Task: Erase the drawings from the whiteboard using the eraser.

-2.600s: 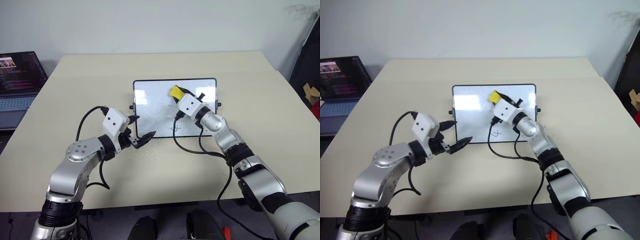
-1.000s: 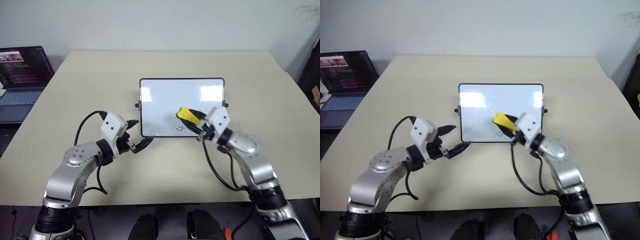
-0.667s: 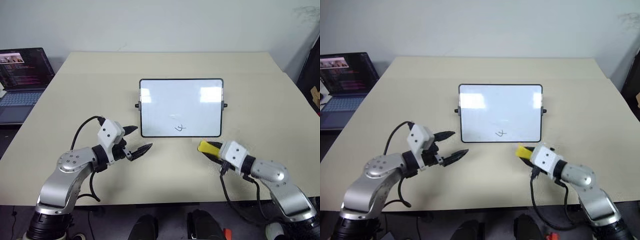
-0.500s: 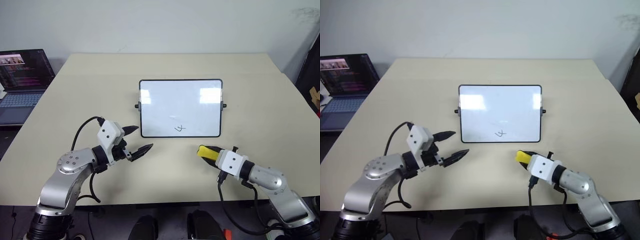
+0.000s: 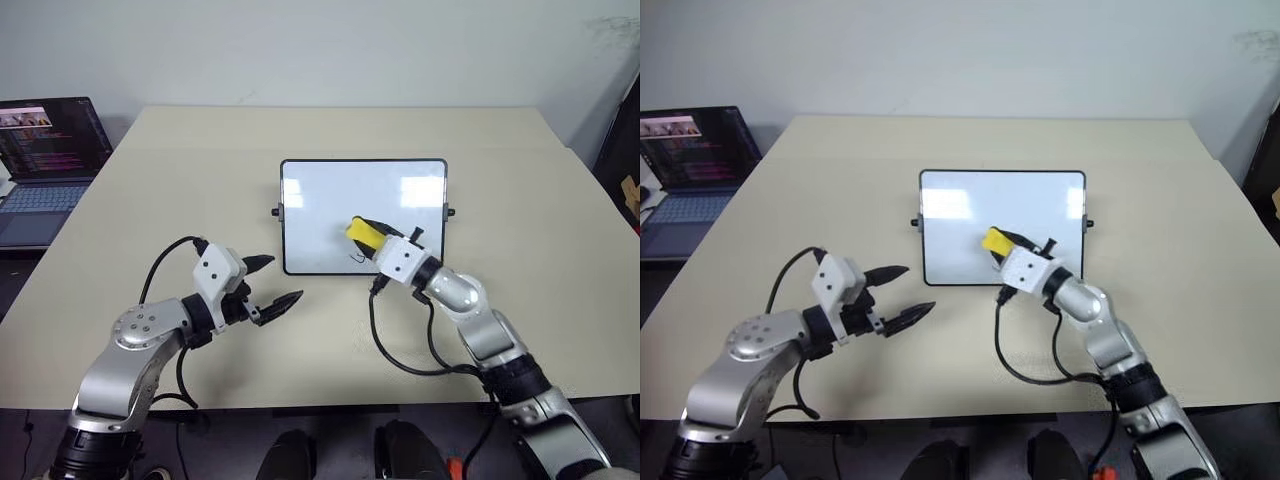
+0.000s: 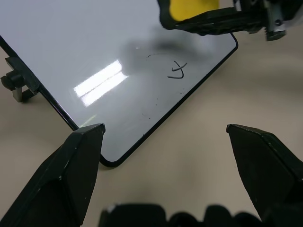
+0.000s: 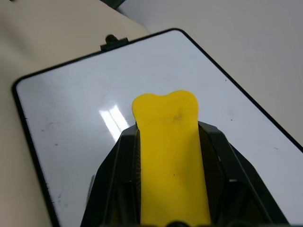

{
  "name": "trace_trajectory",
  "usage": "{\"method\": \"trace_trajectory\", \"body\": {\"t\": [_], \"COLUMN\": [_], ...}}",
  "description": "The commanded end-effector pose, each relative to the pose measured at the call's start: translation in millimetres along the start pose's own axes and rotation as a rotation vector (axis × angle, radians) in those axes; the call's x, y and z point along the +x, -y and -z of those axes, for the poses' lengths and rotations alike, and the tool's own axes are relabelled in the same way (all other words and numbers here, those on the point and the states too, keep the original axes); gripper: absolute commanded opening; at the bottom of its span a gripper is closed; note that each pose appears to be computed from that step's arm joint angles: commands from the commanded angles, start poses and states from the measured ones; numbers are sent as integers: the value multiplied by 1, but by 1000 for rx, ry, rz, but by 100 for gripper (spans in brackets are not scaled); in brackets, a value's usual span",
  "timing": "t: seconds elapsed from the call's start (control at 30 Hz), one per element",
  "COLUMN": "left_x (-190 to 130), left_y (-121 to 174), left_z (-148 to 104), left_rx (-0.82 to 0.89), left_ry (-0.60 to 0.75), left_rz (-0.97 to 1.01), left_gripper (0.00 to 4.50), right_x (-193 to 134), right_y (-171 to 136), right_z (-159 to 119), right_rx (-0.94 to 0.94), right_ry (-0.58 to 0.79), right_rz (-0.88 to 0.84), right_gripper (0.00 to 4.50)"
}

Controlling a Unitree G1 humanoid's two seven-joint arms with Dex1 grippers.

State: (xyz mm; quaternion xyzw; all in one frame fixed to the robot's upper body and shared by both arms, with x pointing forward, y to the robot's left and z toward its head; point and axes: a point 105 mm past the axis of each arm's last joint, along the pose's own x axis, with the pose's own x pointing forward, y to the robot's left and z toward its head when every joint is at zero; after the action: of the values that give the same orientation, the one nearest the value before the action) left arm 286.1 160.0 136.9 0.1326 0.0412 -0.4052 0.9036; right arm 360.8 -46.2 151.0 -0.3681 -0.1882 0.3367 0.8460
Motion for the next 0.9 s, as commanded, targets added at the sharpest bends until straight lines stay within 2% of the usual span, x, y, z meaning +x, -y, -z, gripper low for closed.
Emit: {"method": "trace_trajectory", "body": {"t": [0.03,0.23,0.43,0.73,0.9], "left_x": [3,3,4,5,6], "left_y": [6,6,8,6,5], "left_z": [-15,-20,-22,-20,-18], "left_rx": [40,53,54,45,39], "left_ry": [41,45,56,61,61], "left_rz": [44,75,87,90,92], "left_gripper": [450,450,450,450,450], "right_x": [13,15,-6,-23,-27], "right_y": [8,-14,-48,-57,-53], "right_z": [2,36,75,86,82], "right_rx": [-53,-72,-97,-140,-158], "right_ry": [21,-53,-171,-208,-184], "right_rz": [16,-76,-220,-307,-302], "right_gripper": [129,129,129,129,129]}}
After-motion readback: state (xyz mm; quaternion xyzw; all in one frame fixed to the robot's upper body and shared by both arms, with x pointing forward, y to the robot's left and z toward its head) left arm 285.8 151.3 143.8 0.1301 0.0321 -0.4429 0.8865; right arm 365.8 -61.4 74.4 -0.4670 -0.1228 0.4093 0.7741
